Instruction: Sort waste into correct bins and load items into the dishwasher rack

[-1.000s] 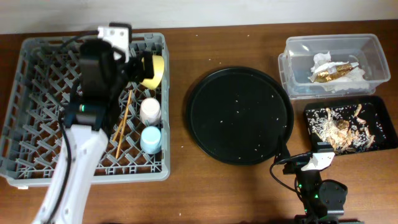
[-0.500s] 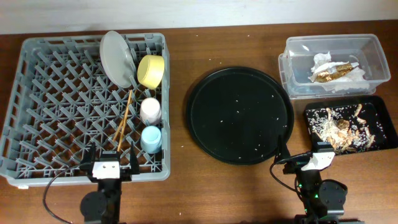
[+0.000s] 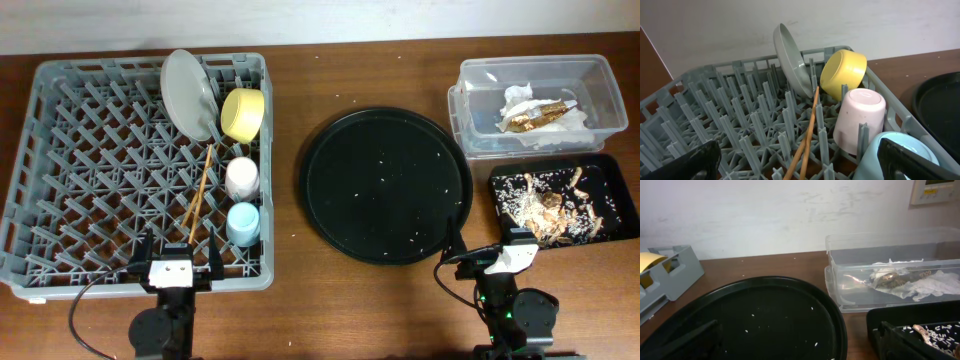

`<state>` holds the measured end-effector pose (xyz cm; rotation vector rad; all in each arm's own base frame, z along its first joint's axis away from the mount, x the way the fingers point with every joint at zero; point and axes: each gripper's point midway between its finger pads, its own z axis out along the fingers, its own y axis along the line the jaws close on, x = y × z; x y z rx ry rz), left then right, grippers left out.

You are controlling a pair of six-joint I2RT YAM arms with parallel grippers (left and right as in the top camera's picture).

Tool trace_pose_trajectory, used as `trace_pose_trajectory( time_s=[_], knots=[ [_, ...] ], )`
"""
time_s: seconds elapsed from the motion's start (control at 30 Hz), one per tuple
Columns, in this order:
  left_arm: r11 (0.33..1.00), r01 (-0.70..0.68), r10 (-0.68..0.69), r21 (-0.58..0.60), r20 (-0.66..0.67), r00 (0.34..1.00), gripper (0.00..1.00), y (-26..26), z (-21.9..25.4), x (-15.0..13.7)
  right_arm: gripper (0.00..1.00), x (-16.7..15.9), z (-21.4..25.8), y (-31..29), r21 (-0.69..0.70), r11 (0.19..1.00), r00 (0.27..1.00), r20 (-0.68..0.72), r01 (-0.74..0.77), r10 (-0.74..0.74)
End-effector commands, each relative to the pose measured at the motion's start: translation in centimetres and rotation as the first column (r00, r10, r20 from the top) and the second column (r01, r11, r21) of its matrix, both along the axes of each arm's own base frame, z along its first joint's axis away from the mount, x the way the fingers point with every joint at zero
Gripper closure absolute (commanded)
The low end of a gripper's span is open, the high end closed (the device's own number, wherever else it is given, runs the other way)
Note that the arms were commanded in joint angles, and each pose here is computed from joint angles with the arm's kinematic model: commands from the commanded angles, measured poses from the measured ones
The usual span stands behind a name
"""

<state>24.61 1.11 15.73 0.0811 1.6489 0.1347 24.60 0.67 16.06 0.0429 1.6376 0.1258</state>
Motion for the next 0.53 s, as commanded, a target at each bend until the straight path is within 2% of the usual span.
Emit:
trace_pose_trajectory(
  time_s=[0.0,0.5],
  knots=[
    [1.0,0.003,-0.003,0.02,-0.001,1.0,0.01,-0.06,-0.08,-0.04,0.02,-0.02,-0.25,0.26,0.003,1.0,1.0,-0.002,-0.012,0.012],
    [1.0,0.003,-0.003,0.02,-0.001,1.0,0.01,-0.06,-0.08,-0.04,0.02,-0.02,-0.25,0.26,0.003,1.0,1.0,-0.002,-0.012,0.012]
  ],
)
